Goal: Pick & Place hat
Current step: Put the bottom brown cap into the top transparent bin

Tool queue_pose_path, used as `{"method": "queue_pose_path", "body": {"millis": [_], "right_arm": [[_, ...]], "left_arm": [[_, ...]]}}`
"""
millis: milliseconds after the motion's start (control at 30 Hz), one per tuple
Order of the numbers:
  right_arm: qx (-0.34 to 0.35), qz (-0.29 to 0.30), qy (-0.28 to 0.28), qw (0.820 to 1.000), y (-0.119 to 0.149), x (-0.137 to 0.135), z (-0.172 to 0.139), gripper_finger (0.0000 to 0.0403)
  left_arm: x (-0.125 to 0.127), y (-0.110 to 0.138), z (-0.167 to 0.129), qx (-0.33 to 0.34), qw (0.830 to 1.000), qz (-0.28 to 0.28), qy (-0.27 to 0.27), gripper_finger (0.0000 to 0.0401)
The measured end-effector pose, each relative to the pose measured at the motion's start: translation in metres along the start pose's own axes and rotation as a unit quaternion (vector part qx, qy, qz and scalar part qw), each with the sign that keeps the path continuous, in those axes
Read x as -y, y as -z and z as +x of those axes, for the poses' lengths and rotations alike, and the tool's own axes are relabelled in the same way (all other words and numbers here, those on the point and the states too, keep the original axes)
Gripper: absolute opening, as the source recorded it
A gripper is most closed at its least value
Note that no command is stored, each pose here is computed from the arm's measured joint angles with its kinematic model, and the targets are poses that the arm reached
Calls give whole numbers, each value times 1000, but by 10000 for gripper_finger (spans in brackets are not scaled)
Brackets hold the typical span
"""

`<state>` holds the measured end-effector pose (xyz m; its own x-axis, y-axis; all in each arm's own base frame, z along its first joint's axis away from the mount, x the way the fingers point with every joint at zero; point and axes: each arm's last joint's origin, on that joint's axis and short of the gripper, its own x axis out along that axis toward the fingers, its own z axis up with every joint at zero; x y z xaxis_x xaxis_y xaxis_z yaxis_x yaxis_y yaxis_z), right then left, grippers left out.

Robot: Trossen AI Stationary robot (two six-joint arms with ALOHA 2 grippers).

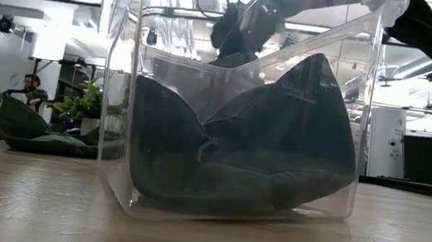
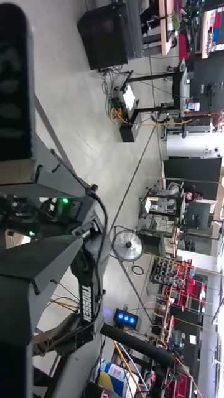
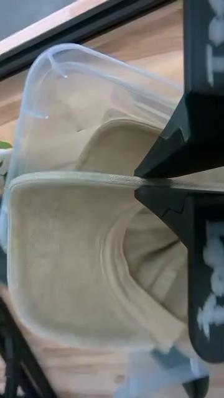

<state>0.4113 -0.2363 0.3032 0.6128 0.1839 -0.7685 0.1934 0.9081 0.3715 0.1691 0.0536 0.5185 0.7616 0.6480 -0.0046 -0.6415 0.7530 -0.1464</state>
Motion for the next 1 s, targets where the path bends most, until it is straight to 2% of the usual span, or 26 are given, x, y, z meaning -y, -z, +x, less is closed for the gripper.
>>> {"method": "queue_pose_path", "body": {"millis": [133,233,367,567,667,800,1000], "right_arm": [[-9,-9,4,1000,1,2,12,49],[-14,-24,22,999,1,1,15,82],[-12,-29,28,999,0,0,18,145],[6,-19,118,993,-6,3,14,244],[29,-30,130,991,-10,-2,2,279],[74,-40,135,987,-16,-16,-26,300],[84,4,128,988,-8,-31,-74,296]], "left_arm": [[0,0,0,0,1000,3,0,103],[0,1,0,-4,1000,1,-1,103],[0,3,1,-7,1000,4,-13,103],[0,9,5,-15,1000,9,-19,103],[0,11,6,-19,1000,11,-20,103],[0,11,6,-17,1000,11,-19,103],[0,10,7,-16,999,21,-20,103]]}}
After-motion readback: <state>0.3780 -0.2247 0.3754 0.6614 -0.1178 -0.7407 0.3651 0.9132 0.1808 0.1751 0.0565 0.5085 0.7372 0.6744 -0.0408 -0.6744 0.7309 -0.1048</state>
